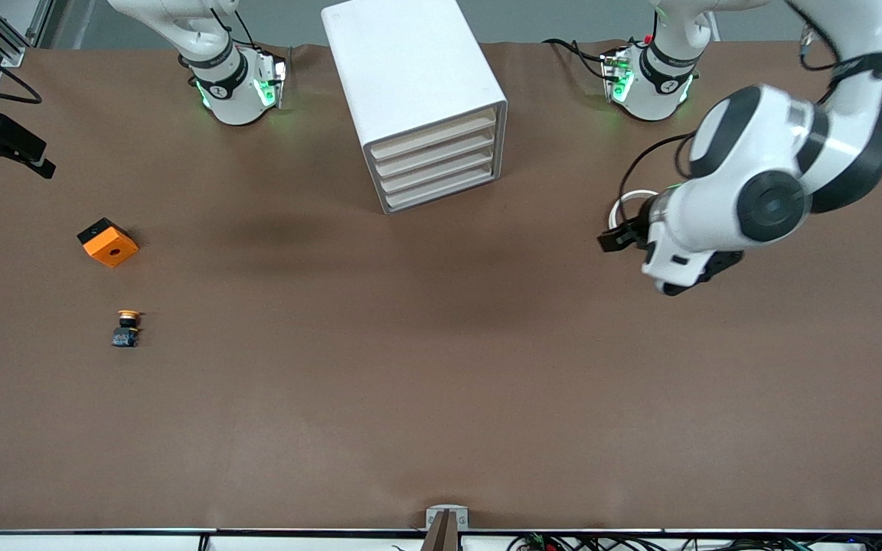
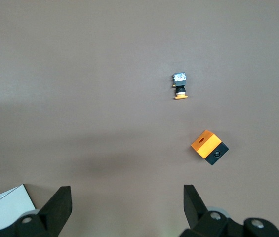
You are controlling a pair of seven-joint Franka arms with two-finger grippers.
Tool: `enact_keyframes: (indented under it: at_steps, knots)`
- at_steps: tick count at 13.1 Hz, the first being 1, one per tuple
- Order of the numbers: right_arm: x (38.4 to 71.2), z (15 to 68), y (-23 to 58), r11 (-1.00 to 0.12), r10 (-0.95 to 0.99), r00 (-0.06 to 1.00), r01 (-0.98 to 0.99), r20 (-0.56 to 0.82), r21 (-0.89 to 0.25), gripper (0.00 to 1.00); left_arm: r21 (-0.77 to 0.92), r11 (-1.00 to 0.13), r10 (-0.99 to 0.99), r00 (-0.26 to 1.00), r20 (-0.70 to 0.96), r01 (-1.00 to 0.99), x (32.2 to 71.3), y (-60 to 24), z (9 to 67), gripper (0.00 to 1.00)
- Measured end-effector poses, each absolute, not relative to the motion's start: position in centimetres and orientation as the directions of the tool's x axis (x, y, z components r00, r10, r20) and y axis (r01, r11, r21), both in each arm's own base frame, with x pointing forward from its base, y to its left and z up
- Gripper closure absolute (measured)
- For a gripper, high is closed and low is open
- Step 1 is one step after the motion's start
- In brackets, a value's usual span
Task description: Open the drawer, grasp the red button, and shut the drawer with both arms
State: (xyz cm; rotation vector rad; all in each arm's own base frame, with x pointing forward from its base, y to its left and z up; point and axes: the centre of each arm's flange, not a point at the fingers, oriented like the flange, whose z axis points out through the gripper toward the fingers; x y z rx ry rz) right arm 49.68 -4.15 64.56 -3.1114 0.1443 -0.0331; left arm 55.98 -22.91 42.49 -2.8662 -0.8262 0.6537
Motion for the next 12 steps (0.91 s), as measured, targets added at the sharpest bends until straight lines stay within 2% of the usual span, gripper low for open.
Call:
enact_keyframes:
  at_steps: [2,6,8,12]
  knots:
    - [49.7,64.6,-4.2,-0.995,-0.093,0.995,-0.092,0.022,-0.028,0.0,-0.318,-0.729,0.684,0.623,-0.38,0.606,55.1,-26.0,38.8,0.0]
    - [49.7,65.0,-4.5,-0.995,-0.1,0.995,-0.099,0.028,-0.029,0.0,-0.577,-0.305,0.95,0.199,-0.242,0.757,53.0,-31.0,32.7,0.0]
    - [50.5,63.6,-4.3,-0.995,-0.097,0.995,-0.097,-0.003,-0.028,0.0,-0.667,-0.146,0.982,0.028,-0.185,0.731,51.9,-33.3,30.3,0.0]
    - [54.0,57.8,-3.3,-0.997,-0.07,0.993,-0.072,-0.096,-0.015,0.0,-0.814,0.038,0.97,-0.217,-0.109,0.579,49.9,-36.5,26.5,0.0]
